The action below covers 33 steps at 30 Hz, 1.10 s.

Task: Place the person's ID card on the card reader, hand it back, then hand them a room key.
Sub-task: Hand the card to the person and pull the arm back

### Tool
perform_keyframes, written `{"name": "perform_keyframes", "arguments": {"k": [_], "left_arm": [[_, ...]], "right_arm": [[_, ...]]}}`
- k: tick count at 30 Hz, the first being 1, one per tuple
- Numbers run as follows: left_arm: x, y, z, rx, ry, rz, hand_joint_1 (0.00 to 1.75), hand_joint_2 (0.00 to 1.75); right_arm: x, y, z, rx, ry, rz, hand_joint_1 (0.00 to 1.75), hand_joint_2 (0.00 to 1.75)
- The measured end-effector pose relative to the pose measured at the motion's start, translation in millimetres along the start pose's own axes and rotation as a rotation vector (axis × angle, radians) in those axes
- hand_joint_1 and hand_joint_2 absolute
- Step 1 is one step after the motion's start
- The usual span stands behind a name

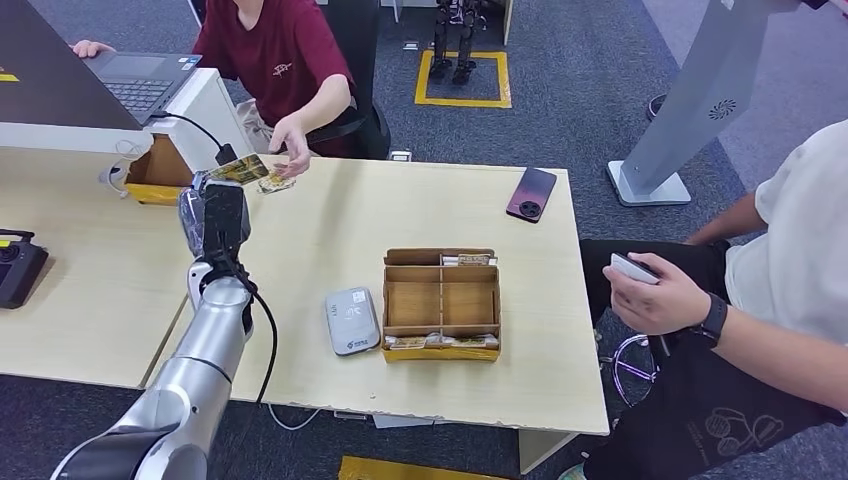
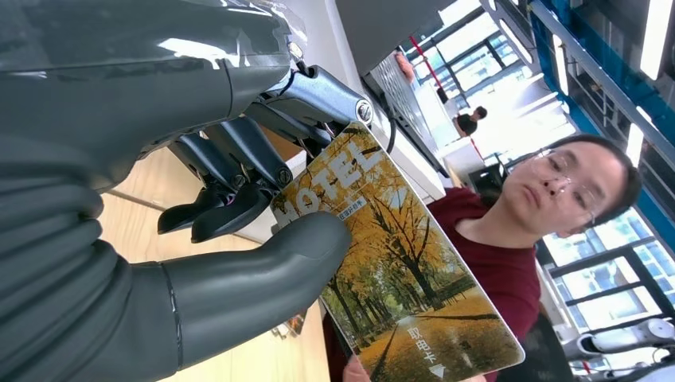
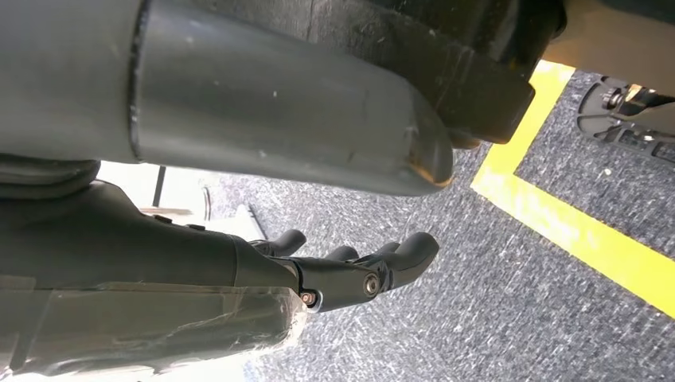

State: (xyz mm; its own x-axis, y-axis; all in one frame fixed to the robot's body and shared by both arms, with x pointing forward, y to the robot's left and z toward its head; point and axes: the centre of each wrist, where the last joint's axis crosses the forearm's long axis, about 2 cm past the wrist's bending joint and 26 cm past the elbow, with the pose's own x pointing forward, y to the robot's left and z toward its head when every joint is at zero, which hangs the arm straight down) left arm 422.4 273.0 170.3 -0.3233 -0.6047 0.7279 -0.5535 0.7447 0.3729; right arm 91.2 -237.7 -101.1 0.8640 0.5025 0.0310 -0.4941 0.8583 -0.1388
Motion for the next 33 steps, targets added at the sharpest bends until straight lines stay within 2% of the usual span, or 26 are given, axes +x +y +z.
{"name": "perform_keyframes", "arguments": {"k": [13, 17, 21, 27, 30, 33], "left_arm": [[-6, -1, -9, -0.022, 0.010, -0.037, 1.75, 1.75], [-7, -1, -8, -0.029, -0.004, -0.043, 0.00, 1.75], [-8, -1, -7, -0.031, -0.007, -0.037, 0.00, 1.75], [-8, -2, -7, -0.041, 0.094, 0.011, 0.00, 1.75], [-8, -4, -4, -0.092, 0.119, 0.047, 0.00, 1.75], [-8, -2, 7, -0.166, 0.094, 0.111, 0.00, 1.75]], "right_arm": [[-1, 0, 0, -0.002, 0.006, 0.012, 0.00, 0.00], [-2, -1, -1, 0.004, -0.002, 0.017, 0.00, 0.00], [-2, -2, -1, 0.007, -0.010, 0.020, 0.00, 0.00], [-4, -1, -1, -0.008, -0.006, 0.008, 0.00, 0.00], [-7, 0, -1, -0.013, -0.005, -0.008, 0.00, 0.00], [-11, 1, -2, -0.013, -0.007, -0.030, 0.00, 0.00]]}}
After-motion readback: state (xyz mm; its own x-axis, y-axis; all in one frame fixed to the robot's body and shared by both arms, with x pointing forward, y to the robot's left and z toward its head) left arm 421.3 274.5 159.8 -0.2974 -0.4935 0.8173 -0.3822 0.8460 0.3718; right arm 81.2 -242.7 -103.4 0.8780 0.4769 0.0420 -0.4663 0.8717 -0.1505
